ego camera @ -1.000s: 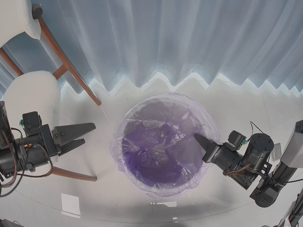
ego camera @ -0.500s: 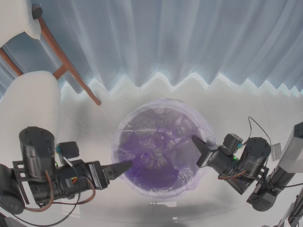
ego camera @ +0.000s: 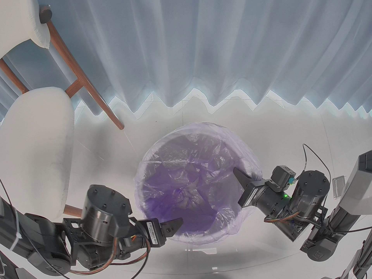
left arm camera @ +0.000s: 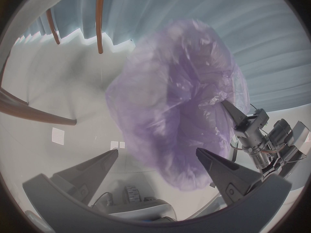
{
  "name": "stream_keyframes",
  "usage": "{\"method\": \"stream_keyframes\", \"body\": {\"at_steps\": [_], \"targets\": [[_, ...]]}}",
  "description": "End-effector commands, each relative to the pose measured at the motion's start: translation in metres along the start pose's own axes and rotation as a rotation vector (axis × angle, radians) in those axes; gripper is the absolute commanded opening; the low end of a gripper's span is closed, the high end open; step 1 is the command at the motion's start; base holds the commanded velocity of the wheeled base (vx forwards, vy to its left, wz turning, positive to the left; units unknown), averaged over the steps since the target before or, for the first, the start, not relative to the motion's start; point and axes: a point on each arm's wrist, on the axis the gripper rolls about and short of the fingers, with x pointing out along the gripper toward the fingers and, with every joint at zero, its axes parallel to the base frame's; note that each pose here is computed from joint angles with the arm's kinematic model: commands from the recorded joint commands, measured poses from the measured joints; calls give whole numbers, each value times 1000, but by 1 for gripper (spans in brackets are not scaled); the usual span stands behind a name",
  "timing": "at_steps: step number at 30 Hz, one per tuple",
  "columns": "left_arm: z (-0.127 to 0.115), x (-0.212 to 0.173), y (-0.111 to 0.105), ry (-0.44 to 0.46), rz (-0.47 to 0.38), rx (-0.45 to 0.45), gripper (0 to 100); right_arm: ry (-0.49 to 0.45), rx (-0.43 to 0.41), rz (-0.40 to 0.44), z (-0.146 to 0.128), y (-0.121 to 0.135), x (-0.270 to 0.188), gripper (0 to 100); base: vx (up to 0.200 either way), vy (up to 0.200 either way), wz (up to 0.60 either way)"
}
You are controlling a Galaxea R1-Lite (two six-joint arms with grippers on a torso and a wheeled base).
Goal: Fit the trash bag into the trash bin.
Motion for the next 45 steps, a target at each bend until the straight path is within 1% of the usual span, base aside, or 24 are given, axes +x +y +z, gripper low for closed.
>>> {"method": "stream_keyframes", "body": {"at_steps": [1,4,8,11,19,20,29,37,38,41,45], "targets": [[-11,18,-1,38,26,12,100,-3,0,26,-1,6,-3,0,0,0,0],[-9,19,-2,22,11,6,100,-1,-5,26,-2,6,-3,0,0,0,0],[-7,21,-2,6,15,-2,100,1,-8,27,-2,6,-3,0,0,0,0],[0,22,-6,-32,-1,-19,100,7,-13,34,-4,9,-4,0,0,0,0],[-1,22,-6,-38,9,-24,100,10,-16,38,-4,9,-6,0,0,0,0],[-2,23,-5,-36,11,-23,0,9,-18,37,-4,9,-6,0,0,0,0],[-4,25,-5,-41,31,-13,0,5,-17,50,-2,12,-9,0,0,0,0],[-6,27,-4,-50,49,-5,0,41,-27,39,-8,8,-15,0,0,0,0],[-6,27,-4,-51,50,-6,0,40,-23,39,-7,8,-16,100,0,0,0],[-5,28,-4,-54,53,-8,0,53,-25,39,-9,8,-18,100,0,0,0],[-4,28,-2,-64,67,-9,0,105,-39,34,-17,4,-29,100,0,0,0]]}}
